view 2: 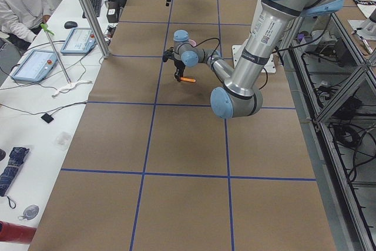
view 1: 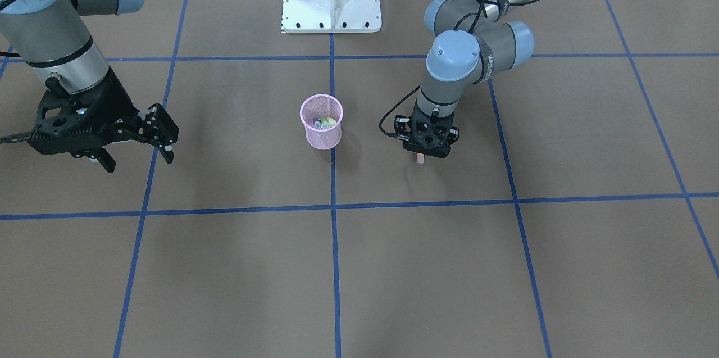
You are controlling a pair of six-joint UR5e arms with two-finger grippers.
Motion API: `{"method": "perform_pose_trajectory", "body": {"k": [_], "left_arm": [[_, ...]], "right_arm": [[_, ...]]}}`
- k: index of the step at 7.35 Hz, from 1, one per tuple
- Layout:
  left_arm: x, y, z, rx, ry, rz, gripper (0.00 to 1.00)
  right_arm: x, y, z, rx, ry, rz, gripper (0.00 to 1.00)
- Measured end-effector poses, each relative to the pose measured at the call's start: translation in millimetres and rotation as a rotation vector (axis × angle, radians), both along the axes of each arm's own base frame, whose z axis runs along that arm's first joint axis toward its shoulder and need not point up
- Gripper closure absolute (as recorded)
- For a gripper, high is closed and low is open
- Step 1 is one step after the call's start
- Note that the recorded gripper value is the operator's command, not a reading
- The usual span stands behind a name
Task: Collect pens into pen holder
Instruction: 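Grasp the orange marker with the left gripper and lift it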
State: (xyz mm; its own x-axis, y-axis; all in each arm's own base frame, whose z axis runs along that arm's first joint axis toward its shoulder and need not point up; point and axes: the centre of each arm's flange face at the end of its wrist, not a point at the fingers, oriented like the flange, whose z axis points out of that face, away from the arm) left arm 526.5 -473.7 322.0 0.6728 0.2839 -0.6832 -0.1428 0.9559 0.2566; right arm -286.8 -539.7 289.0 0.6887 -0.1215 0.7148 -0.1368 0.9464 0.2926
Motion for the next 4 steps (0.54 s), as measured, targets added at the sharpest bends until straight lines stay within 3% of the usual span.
{"method": "perform_pose_trajectory", "body": {"k": [4], "left_arm": [[-3.6,2.4,-9.4,0.012,0.016,0.002,1.00]], "right_arm": [[2.5,2.6,-1.7,0.005,-0.004,0.003,0.00]]}}
